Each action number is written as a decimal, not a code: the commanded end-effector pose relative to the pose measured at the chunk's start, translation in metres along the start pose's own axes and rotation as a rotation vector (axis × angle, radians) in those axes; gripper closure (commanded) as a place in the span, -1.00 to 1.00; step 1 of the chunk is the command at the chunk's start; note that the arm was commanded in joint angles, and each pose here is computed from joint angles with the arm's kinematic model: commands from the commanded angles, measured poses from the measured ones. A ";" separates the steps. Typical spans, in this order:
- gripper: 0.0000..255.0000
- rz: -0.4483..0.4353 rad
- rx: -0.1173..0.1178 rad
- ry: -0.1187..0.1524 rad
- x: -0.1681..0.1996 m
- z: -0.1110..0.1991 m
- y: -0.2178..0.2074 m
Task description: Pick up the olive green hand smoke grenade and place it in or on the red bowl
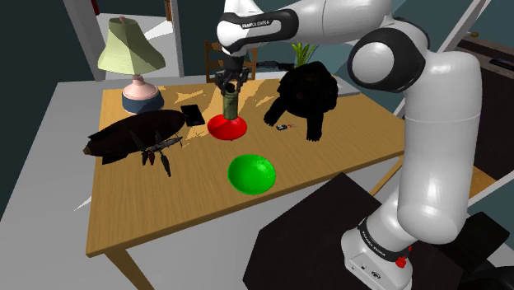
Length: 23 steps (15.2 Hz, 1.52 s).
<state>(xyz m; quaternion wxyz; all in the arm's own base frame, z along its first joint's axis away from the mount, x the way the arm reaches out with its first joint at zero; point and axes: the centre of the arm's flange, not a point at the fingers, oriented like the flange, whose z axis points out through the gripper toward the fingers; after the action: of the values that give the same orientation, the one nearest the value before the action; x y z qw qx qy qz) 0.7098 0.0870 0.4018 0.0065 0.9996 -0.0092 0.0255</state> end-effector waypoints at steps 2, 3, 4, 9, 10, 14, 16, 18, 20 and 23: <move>1.00 0.000 0.000 0.001 0.000 0.016 -0.001; 1.00 0.000 0.000 0.001 0.000 0.021 -0.001; 1.00 0.000 0.000 0.001 0.000 0.026 -0.001; 1.00 0.000 0.000 0.001 -0.002 0.053 -0.001; 1.00 0.000 0.000 0.001 -0.002 0.059 -0.001; 1.00 0.000 0.000 0.001 -0.002 0.059 -0.001; 1.00 0.000 0.000 0.001 -0.002 0.059 -0.001; 1.00 0.000 0.000 0.001 -0.002 0.059 -0.001; -1.00 0.000 0.000 0.001 -0.002 0.059 -0.001; -1.00 0.000 0.000 0.001 -0.002 0.059 -0.001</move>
<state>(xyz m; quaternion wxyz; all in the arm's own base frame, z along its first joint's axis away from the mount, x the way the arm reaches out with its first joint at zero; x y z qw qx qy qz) 0.7107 0.0875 0.3431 0.0064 0.9996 -0.0092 0.0262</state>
